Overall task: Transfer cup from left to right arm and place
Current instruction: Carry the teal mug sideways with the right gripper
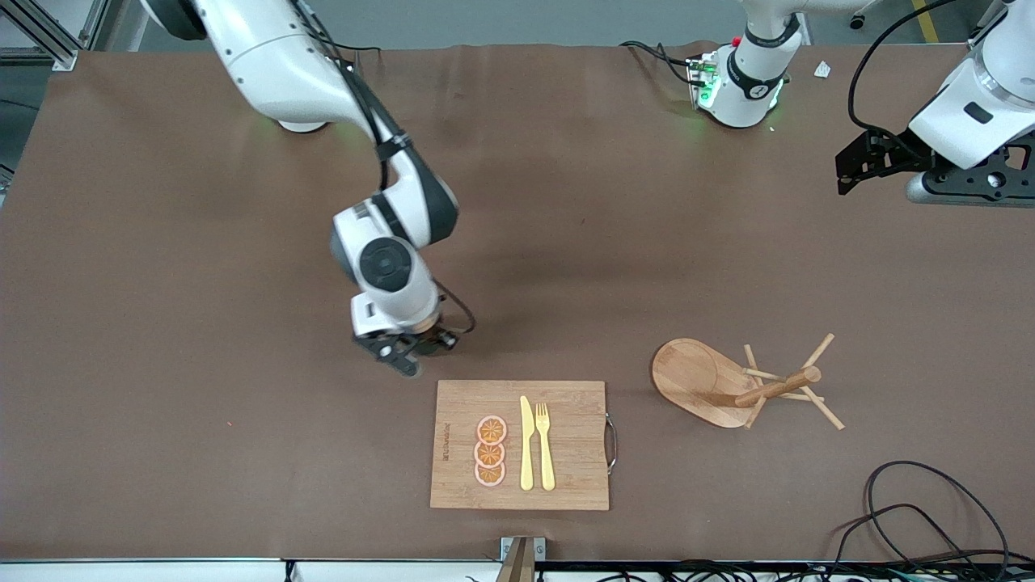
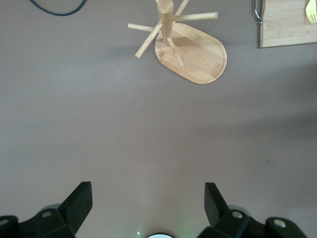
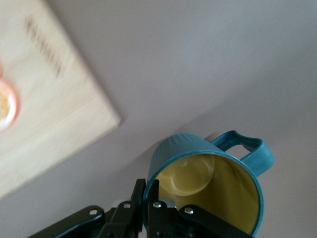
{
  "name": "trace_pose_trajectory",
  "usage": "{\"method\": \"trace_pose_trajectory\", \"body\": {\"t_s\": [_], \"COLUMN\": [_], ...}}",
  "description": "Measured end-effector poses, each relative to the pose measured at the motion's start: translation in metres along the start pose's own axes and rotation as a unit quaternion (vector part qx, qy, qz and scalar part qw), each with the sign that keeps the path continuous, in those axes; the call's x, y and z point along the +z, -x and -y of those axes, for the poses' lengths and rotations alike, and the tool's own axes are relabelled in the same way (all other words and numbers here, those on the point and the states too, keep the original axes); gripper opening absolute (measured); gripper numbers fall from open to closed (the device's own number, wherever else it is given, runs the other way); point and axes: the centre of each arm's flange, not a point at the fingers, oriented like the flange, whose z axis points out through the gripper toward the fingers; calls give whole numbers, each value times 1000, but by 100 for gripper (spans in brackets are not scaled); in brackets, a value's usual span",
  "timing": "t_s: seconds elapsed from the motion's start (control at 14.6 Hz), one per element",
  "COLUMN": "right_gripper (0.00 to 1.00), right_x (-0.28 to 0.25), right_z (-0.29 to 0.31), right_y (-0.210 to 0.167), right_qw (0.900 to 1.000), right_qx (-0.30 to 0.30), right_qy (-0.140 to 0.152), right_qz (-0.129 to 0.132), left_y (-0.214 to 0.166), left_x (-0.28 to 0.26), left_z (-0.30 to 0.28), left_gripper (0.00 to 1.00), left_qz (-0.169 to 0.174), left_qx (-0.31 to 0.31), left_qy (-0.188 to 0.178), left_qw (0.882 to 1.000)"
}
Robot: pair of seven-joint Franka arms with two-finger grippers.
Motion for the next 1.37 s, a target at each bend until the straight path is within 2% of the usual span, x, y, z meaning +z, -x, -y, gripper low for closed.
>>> {"method": "trace_pose_trajectory", "body": {"t_s": [0.27, 0.69, 0.89, 1.17, 1.3, 1.37], "right_gripper": [5, 5, 5, 9, 25, 36], "right_x": [-22, -7, 17, 38, 37, 37], "right_z": [-66, -202, -243, -261, -262, -262], "right_y": [-88, -210, -230, -234, -234, -235], "right_qw": [999, 995, 992, 991, 991, 991], "right_qx": [-34, -99, -122, -128, -128, -129], "right_qy": [4, 10, 4, 4, 4, 4], "right_qz": [-8, -14, -31, -32, -32, -33], "left_y": [0, 1, 1, 0, 0, 0], "left_x": [-9, -10, -10, -10, -10, -10], "left_z": [0, 10, 10, 10, 10, 10], "left_gripper": [100, 100, 100, 100, 100, 100], "left_qz": [-9, -8, -8, -8, -8, -8], "left_qx": [1, 23, 23, 24, 24, 24], "left_qy": [1, 1, 1, 1, 1, 1], "left_qw": [1000, 1000, 1000, 1000, 1000, 1000]}}
